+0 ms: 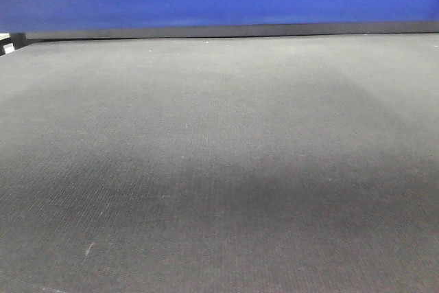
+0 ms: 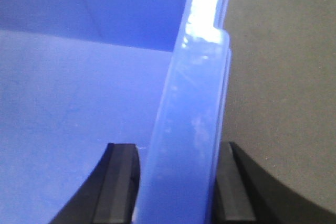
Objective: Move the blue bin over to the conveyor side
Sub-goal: 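Lower the blue bin onto the grey conveyor surface with both grippers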
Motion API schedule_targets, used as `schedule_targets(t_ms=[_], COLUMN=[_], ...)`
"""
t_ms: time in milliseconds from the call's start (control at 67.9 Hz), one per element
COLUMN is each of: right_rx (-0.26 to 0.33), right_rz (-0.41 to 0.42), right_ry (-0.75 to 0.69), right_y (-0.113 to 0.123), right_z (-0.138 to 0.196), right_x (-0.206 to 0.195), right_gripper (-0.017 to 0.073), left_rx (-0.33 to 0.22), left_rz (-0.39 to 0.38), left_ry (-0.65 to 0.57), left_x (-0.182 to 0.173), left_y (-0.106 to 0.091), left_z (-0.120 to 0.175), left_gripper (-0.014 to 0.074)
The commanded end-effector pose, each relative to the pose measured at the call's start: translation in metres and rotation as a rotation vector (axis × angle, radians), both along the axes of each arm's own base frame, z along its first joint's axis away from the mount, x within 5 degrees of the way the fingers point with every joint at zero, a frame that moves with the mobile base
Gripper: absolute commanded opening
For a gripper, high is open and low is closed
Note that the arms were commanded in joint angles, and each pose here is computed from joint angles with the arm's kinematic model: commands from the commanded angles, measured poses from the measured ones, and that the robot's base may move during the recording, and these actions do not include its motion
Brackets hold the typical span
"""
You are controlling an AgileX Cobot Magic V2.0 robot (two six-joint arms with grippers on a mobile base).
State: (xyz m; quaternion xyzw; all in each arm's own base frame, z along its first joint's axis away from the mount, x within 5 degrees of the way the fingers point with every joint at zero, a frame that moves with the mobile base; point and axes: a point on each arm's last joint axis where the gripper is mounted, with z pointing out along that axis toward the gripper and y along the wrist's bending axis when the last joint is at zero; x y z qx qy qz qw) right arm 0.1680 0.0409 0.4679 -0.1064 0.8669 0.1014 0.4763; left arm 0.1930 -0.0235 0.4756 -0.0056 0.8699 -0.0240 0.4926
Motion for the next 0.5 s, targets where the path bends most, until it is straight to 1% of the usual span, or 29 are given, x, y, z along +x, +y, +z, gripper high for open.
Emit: schedule_targets(t_ms=[0,486], right_rx=[-0.016,-0.016], right_rz=[-0.045,-0.045], right_ry=[-0.135,-0.135], right_y=[-0.0065,-0.0065], right_z=[0.0142,0.0142], right_x=[-0.0020,-0.0020], right_gripper=[-0.0078,-0.0078], left_rx=[0.043,0.042], left_rz=[0.011,0.009], left_ry=[-0.131,-0.142], left_x=[-0.0048,-0.0044], left_y=[0.0046,0.0044], left_z=[0.0163,0.0173], left_gripper=[0.0002,0.0002])
